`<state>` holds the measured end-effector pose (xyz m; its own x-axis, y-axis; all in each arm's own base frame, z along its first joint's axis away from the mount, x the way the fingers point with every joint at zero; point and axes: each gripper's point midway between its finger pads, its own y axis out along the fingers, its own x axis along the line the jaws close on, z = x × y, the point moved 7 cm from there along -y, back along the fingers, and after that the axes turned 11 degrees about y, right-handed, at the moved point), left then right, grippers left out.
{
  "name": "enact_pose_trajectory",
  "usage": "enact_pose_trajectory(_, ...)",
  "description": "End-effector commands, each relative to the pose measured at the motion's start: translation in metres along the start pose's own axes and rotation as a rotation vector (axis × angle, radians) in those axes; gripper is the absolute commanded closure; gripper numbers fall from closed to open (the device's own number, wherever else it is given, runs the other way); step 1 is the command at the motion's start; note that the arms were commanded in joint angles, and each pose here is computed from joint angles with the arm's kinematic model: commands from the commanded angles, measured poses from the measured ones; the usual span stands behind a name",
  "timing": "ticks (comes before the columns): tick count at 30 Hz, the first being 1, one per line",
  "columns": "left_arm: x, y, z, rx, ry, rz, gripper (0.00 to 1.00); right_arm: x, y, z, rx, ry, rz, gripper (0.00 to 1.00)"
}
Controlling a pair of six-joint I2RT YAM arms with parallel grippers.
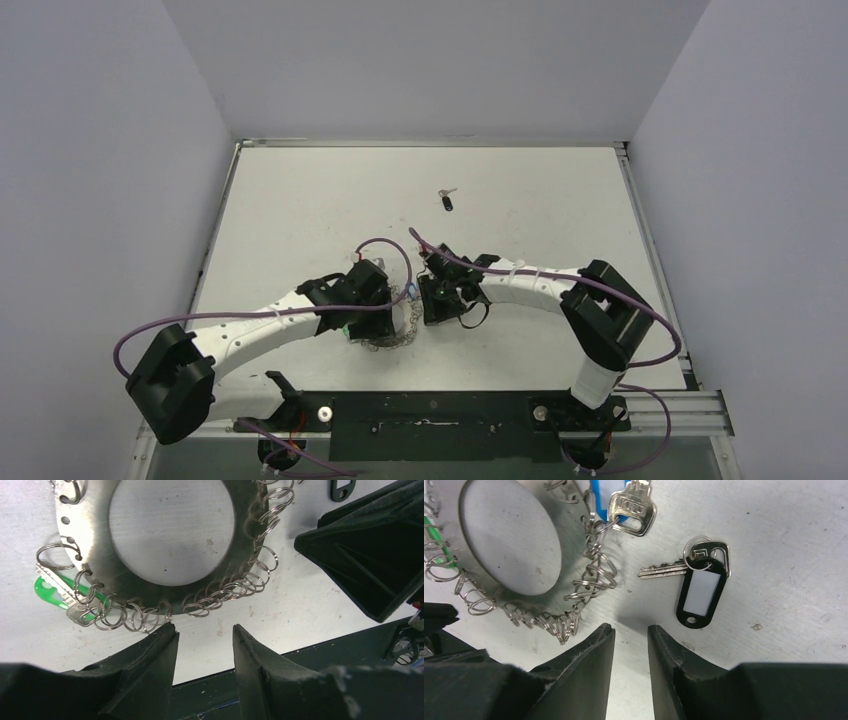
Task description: Put the keys on the keyring
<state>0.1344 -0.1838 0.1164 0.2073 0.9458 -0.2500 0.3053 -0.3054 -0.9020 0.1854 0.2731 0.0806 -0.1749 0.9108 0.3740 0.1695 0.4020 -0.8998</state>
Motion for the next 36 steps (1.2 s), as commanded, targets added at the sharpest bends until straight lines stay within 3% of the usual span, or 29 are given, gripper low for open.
enact_pose_trajectory(1, -0.009, 0.003, -0.005, -0.019, -0.008, 0.058, 0.58, 0.026, -0.033, -0.013, -0.123, -0.068, -0.084, 0.69)
enact_pose_trajectory(6, -0.007, 0.003, -0.005, -0.018, -0.012, 0.038, 0.60, 0.047, -0.039, -0.013, -0.130, -0.095, -0.137, 0.78)
enact_pose_trajectory(15, 0.016, 0.005, 0.009, 0.021, -0.051, -0.097, 0.61, 0.060, -0.020, -0.005, -0.084, -0.089, -0.166, 0.78)
enact_pose_trajectory(24, 0.015, 0.013, 0.012, 0.004, -0.072, -0.060, 0.62, 0.060, -0.018, -0.005, -0.080, -0.086, -0.151, 0.77)
enact_pose_trajectory(32, 0.013, 0.021, 0.011, 0.004, -0.066, -0.051, 0.75, 0.060, -0.021, -0.007, -0.089, -0.090, -0.137, 0.76)
enact_pose_trajectory(36, 0.013, 0.021, 0.008, -0.004, -0.061, -0.047, 0.76, 0.060, -0.022, -0.008, -0.092, -0.092, -0.132, 0.76)
